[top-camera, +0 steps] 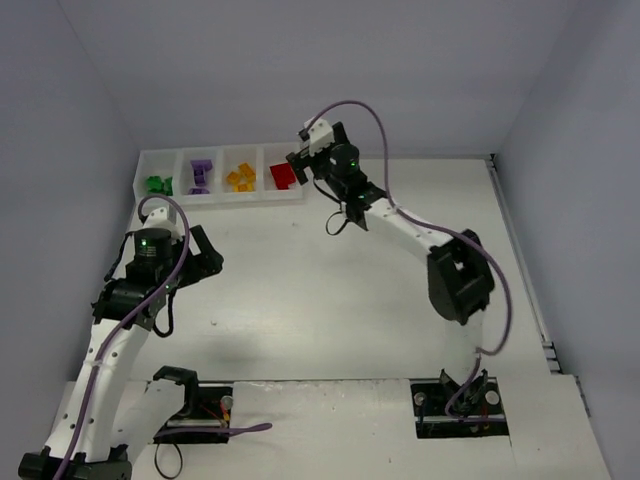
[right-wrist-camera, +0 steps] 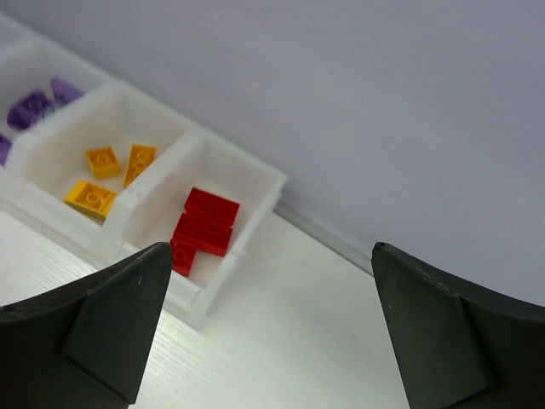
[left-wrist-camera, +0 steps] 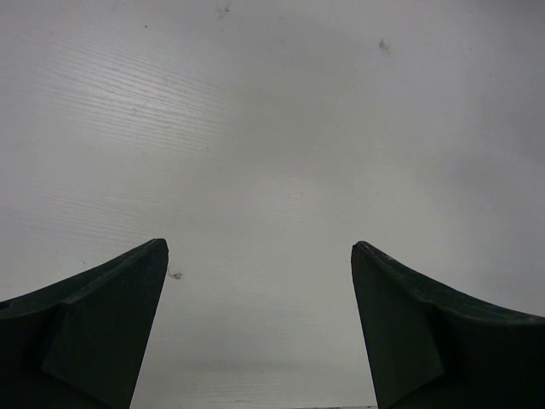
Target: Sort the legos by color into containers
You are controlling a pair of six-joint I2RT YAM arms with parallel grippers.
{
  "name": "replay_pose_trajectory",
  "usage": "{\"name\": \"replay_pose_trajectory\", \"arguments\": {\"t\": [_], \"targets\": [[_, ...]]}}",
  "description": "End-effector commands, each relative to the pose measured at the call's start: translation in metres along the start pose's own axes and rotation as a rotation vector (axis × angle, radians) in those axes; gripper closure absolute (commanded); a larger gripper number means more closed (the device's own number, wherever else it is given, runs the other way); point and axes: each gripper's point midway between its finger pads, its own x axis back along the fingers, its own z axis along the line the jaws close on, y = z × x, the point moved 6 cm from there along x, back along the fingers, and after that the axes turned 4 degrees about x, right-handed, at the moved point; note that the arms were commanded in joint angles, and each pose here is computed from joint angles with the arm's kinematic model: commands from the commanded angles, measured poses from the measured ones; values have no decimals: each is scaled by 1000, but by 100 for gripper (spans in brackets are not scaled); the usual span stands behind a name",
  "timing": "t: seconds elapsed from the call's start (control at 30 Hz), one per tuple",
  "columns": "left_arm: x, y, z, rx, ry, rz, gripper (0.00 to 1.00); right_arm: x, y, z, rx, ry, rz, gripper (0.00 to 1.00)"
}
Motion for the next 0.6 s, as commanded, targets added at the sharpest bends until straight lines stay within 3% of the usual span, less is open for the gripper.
{"name": "replay_pose_trajectory", "arguments": {"t": [0.0, 0.03, 0.07, 0.3, 0.57], "targets": [[9, 23, -5, -54, -4, -98, 18, 63, 78, -56, -113, -180, -126, 0], [8, 23, -5, -57, -3, -100, 18, 86, 88, -63, -162, -183, -117, 0], [8, 24, -6, -63, -6, -106, 18, 96, 66, -67, -190, -200, -57, 0], [17, 34, 1, -133, 30, -200, 18, 202, 24, -91, -312, -356, 133, 0], [28, 38, 14, -187, 93, -281, 18, 310, -6, -85, -400, -450, 208, 0]]}}
